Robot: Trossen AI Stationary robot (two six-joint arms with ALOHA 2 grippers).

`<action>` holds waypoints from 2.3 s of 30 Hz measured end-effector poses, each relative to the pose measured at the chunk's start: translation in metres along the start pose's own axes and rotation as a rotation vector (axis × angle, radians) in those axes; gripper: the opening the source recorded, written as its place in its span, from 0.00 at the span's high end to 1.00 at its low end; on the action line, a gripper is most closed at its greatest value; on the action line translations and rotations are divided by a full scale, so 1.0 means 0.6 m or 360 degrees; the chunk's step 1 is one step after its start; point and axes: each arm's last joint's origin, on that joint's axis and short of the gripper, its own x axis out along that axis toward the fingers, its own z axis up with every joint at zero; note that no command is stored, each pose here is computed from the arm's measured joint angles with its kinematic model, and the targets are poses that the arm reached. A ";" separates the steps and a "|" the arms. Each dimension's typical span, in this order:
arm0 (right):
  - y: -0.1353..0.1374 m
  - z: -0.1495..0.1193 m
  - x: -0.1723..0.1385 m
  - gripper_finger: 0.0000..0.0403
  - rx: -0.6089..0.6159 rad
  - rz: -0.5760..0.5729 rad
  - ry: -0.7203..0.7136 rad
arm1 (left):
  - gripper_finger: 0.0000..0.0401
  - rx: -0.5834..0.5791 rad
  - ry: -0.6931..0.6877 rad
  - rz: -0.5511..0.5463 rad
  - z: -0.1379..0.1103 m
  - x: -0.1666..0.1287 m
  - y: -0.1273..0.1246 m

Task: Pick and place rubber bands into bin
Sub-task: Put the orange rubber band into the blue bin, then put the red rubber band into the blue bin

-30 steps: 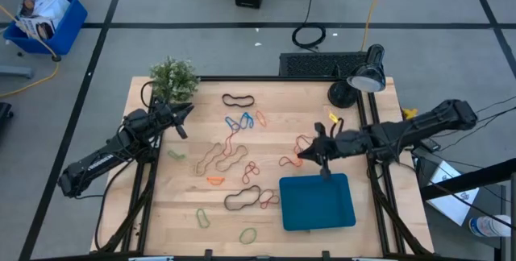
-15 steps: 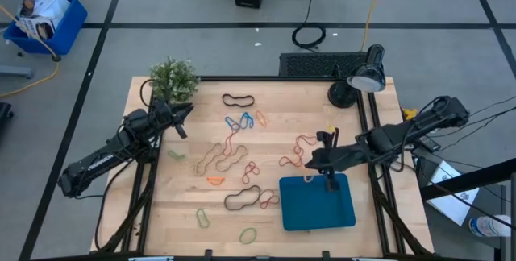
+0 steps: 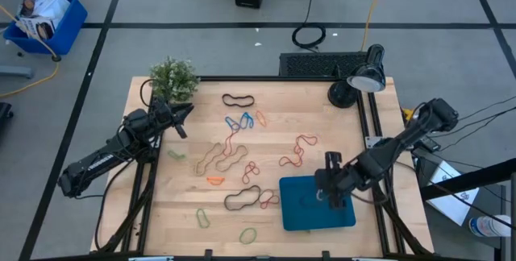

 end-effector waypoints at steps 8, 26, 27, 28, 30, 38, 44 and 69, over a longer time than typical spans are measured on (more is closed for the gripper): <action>0.006 -0.028 0.070 1.00 0.0076 0.0137 0.0084 | 0.82 0.0001 0.0000 -0.0001 0.000 0.000 0.000; -0.017 -0.089 0.133 1.00 0.0289 0.0154 0.0276 | 0.82 0.0004 0.0000 0.0000 0.000 0.000 0.000; -0.017 -0.089 0.133 1.00 0.0285 0.0159 0.0272 | 0.82 0.0003 0.0000 0.0000 0.000 0.000 0.000; -0.016 -0.088 0.132 0.99 0.0283 0.0166 0.0263 | 0.82 0.0003 0.0000 0.0001 0.000 0.000 0.000; -0.016 -0.086 0.133 0.99 0.0290 0.0170 0.0246 | 0.82 0.0003 0.0000 0.0001 0.000 0.000 0.000; -0.018 -0.083 0.133 0.99 0.0277 0.0180 0.0235 | 0.82 0.0004 0.0000 0.0001 0.000 0.000 0.000; -0.018 -0.083 0.133 0.96 0.0259 0.0183 0.0230 | 0.82 0.0003 0.0000 0.0002 0.000 0.000 0.000; -0.055 -0.056 0.016 0.68 0.0379 0.0458 -0.0475 | 0.82 0.0002 -0.0001 0.0002 0.000 0.000 0.000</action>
